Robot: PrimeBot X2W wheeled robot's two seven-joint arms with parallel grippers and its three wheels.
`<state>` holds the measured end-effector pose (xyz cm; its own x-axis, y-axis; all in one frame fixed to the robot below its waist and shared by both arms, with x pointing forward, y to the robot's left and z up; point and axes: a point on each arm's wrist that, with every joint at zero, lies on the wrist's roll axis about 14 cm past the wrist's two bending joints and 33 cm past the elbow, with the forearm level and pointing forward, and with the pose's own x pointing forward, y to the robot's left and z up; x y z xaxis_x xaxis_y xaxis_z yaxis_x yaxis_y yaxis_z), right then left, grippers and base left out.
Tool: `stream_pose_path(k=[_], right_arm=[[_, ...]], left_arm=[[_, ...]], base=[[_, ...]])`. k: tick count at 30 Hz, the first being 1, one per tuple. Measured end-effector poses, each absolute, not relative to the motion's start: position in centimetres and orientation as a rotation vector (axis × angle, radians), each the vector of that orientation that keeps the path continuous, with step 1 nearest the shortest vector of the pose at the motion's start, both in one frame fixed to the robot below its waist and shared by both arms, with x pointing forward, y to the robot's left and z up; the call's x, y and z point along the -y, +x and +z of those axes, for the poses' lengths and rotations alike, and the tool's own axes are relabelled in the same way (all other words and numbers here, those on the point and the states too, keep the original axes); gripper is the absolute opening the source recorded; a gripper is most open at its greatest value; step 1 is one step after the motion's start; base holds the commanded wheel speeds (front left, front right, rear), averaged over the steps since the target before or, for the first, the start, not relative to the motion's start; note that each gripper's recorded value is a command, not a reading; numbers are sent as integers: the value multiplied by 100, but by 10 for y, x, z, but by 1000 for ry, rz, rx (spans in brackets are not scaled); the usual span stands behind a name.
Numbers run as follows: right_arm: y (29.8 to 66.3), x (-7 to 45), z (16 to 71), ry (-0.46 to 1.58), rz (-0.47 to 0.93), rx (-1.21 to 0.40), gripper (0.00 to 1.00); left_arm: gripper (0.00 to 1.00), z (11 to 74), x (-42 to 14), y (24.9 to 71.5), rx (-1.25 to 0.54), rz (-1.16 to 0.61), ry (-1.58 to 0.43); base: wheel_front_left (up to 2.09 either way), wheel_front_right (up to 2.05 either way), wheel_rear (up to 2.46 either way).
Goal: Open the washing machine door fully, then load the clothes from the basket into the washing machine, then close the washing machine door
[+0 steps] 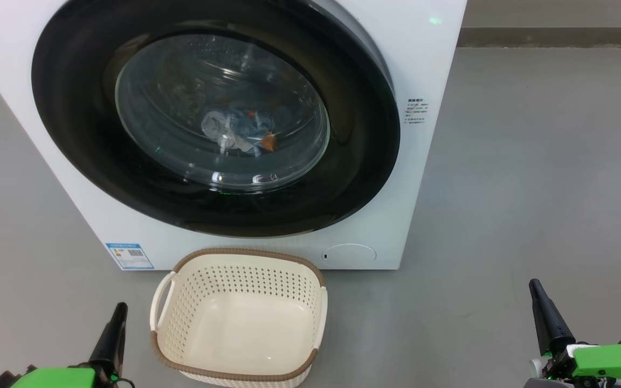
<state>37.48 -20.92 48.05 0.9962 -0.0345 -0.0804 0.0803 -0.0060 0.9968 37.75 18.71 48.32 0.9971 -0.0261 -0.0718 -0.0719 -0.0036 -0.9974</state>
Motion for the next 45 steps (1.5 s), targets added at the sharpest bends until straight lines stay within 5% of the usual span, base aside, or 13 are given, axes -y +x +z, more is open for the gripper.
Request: stream_pose_path(k=[45], right_arm=[[375, 209, 481, 1574, -90, -36, 0]], left_arm=[[0, 483, -187, 377, -77, 36, -1574]], base=[[0, 0, 0]])
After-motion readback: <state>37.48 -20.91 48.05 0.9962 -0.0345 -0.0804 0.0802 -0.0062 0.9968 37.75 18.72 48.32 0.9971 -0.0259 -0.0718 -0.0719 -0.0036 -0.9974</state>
